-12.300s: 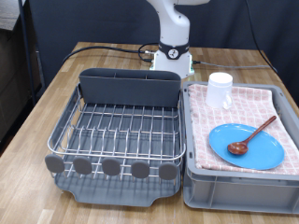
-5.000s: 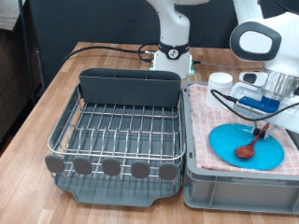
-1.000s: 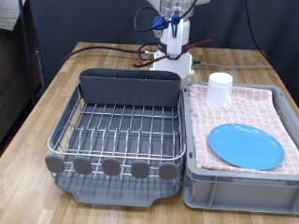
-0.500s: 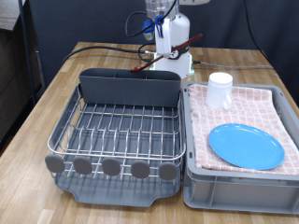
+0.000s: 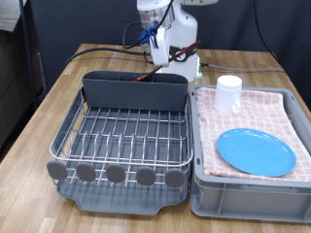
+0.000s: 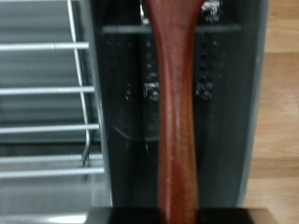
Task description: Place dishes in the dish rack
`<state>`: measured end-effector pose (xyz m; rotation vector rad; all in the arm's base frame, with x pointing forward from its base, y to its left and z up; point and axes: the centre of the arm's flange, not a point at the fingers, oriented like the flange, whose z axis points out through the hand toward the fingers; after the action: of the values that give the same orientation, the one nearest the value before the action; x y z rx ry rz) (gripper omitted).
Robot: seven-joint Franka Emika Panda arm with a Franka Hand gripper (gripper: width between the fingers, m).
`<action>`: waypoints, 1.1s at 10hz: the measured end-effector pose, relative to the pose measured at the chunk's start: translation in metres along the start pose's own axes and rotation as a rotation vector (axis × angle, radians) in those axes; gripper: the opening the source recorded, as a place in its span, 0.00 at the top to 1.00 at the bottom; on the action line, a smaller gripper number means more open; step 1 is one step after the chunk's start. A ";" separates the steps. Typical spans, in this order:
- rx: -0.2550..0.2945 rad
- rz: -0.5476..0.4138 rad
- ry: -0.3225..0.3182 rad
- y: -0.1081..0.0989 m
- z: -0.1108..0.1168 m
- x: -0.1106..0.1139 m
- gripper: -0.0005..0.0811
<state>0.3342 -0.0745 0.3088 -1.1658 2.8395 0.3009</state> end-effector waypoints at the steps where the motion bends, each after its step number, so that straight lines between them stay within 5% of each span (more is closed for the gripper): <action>1: 0.011 0.012 -0.003 -0.003 0.006 0.004 0.89; 7: 0.117 0.051 0.096 -0.019 0.024 0.019 0.89; 8: 0.132 0.050 0.121 -0.018 0.024 0.017 0.78; 9: 0.147 0.049 0.146 -0.017 0.023 0.014 0.56; 10: 0.162 0.048 0.176 -0.014 0.021 0.010 0.56; 11: 0.179 0.048 0.203 -0.011 0.018 0.004 0.34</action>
<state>0.3383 -0.0814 0.2890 -1.1546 2.9923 -0.0739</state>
